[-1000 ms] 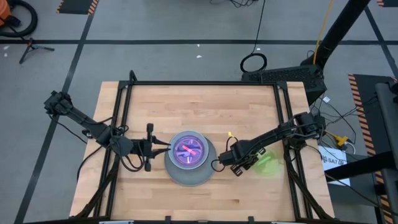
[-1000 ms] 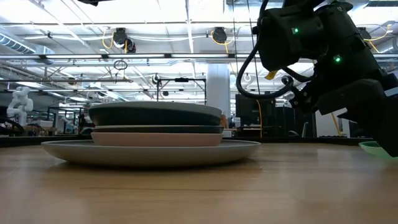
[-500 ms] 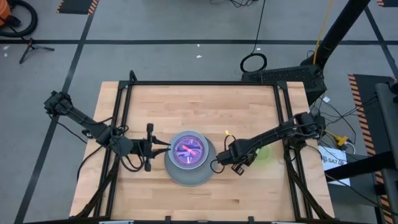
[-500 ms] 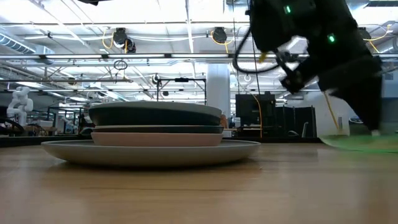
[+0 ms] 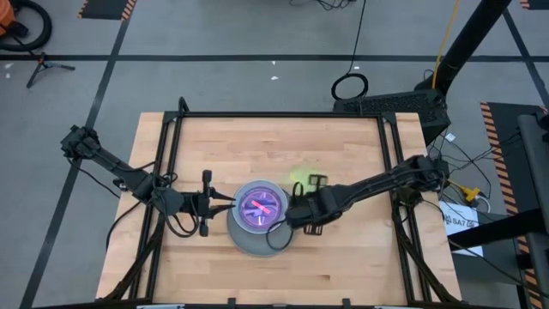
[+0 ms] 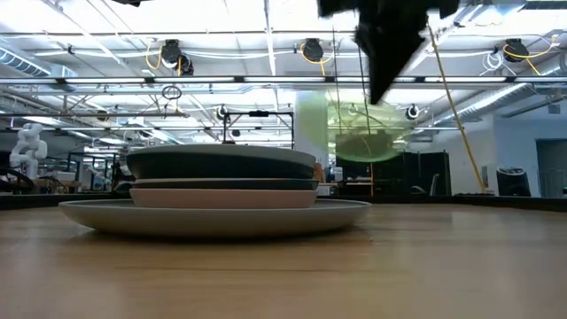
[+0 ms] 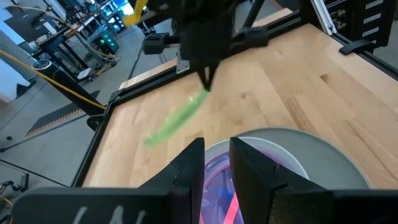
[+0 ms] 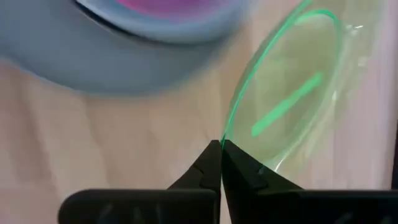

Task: Stack plastic plates
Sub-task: Stack the green plate on top of the pink plate, then return to Home Position

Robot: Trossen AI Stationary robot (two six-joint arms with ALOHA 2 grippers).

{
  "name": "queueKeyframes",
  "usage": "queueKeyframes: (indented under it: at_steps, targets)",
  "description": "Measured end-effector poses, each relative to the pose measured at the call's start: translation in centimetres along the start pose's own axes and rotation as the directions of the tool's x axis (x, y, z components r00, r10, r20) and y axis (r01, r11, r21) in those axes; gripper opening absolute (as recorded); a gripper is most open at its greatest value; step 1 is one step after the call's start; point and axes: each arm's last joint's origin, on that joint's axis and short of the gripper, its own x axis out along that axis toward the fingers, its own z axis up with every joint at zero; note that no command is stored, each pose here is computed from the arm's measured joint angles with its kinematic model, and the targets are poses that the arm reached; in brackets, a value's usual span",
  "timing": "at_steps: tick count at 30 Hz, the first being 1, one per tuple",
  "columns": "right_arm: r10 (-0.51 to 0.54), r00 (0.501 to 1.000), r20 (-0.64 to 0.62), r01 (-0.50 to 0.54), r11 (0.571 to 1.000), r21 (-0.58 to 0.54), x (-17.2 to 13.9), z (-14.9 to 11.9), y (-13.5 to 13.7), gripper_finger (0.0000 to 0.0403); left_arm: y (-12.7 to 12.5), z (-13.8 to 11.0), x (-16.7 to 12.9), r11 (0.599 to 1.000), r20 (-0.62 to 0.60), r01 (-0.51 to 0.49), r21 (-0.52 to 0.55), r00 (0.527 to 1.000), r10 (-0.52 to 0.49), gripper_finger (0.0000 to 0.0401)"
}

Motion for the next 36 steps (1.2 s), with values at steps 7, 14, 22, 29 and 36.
queueKeyframes:
  at_steps: [7, 14, 22, 29, 36]
  targets:
    - [0.089, 0.963, 0.253, 0.002, 0.941, -0.339, -1.3, 1.8, 2.3, 0.0001, 0.0, 0.0, 0.0, 1.000, 0.000, 0.000, -0.001, 1.000, 0.000, 0.0083]
    - [0.139, 0.920, 0.366, 0.058, 0.877, -0.477, -2.1, 2.5, 3.6, 0.0015, 0.0, 0.0, 0.0, 1.000, 0.000, 0.000, -0.005, 1.000, 0.000, 0.0083]
    - [0.145, 0.908, 0.392, 0.049, 0.894, -0.446, -2.2, 2.8, 3.6, 0.0069, 0.0, 0.0, 0.0, 1.000, 0.000, 0.000, -0.007, 1.000, 0.000, 0.0083]
    - [0.145, 0.909, 0.390, 0.028, 0.914, -0.404, -2.2, 2.8, 3.6, 0.0108, 0.0, 0.0, 0.0, 1.000, 0.000, 0.000, -0.007, 1.000, 0.000, 0.0083]
    - [0.139, 0.919, 0.368, 0.002, 0.934, -0.356, -2.1, 2.6, 3.5, 0.0111, 0.0, 0.0, 0.0, 1.000, 0.000, 0.000, -0.008, 1.000, 0.000, 0.0083]
